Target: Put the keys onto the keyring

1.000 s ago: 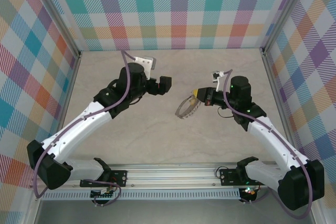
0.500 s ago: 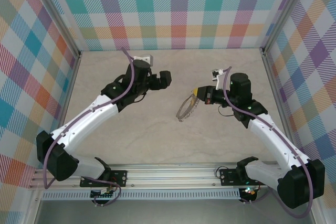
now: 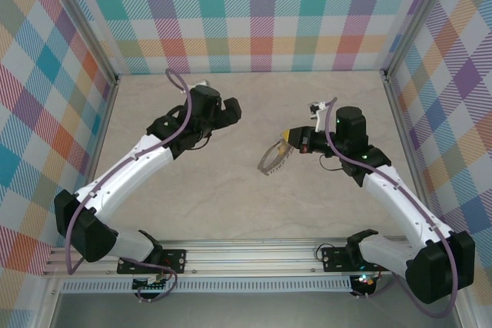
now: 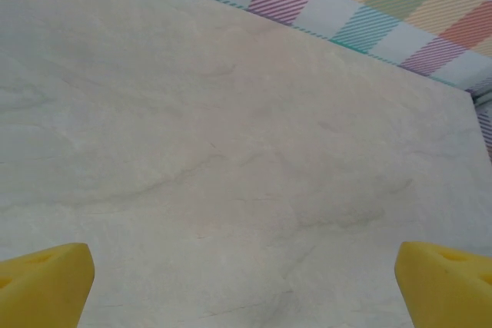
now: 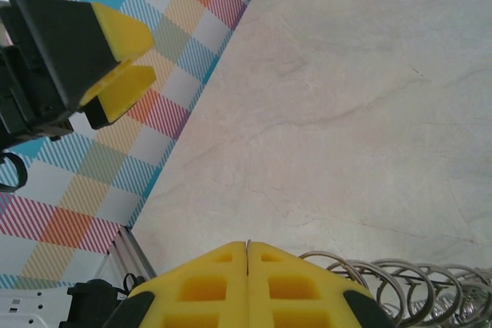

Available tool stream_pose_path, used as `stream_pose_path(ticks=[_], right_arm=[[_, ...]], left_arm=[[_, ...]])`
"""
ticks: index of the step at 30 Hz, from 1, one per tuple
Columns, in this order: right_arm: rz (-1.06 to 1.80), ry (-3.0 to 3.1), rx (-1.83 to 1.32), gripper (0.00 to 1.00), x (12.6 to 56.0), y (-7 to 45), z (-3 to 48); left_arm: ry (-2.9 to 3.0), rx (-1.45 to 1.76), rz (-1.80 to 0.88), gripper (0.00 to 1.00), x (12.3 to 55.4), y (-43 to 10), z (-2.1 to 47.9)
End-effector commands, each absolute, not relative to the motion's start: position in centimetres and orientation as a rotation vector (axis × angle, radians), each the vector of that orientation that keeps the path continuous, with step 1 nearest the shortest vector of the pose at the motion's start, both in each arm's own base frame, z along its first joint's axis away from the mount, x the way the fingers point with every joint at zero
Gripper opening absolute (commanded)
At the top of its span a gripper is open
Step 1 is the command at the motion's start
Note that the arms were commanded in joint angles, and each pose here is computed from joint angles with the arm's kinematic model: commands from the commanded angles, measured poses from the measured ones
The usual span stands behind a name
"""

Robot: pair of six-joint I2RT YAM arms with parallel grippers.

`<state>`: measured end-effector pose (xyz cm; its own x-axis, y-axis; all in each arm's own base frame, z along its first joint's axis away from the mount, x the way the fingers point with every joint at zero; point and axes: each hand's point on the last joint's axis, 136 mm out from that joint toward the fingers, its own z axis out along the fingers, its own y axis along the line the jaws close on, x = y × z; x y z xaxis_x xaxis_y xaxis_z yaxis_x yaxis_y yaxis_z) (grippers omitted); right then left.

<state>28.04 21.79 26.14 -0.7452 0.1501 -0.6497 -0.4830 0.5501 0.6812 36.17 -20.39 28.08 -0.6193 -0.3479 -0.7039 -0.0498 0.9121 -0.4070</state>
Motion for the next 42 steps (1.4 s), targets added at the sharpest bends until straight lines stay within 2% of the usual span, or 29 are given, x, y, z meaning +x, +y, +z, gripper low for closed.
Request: stream_pose_path(ticks=[1, 6, 15, 21, 31, 36, 42], right_arm=[[1.192, 2.051, -0.317, 0.0, 28.5, 22.0, 28.5], [1.213, 2.045, -0.334, 0.0, 28.8, 22.5, 29.2], [1.23, 2.027, -0.406, 0.0, 29.2, 23.2, 29.5], [1.253, 2.026, -0.433, 0.0, 29.8, 23.6, 28.7], [1.312, 1.932, -0.427, 0.0, 30.0, 23.0, 29.6], [1.299, 1.908, -0.406, 0.0, 29.8, 21.7, 30.2], [1.367, 1.918, -0.405, 0.0, 29.6, 21.4, 30.5]], left_arm=[[2.241, -0.265, -0.596, 1.0, 36.1, -22.4, 29.3], [2.287, -0.226, -0.789, 1.0, 36.0, -25.7, 30.8], [2.194, -0.097, -0.928, 1.0, 36.1, -27.4, 35.0], [2.199, -0.019, -0.946, 1.0, 36.9, -27.6, 32.4], [2.111, 0.269, -1.139, 0.96, 35.0, -29.4, 28.4], [2.029, 0.414, -1.309, 0.86, 34.8, -31.0, 28.5], [1.974, 0.516, -1.458, 0.6, 34.8, -33.0, 28.3]])
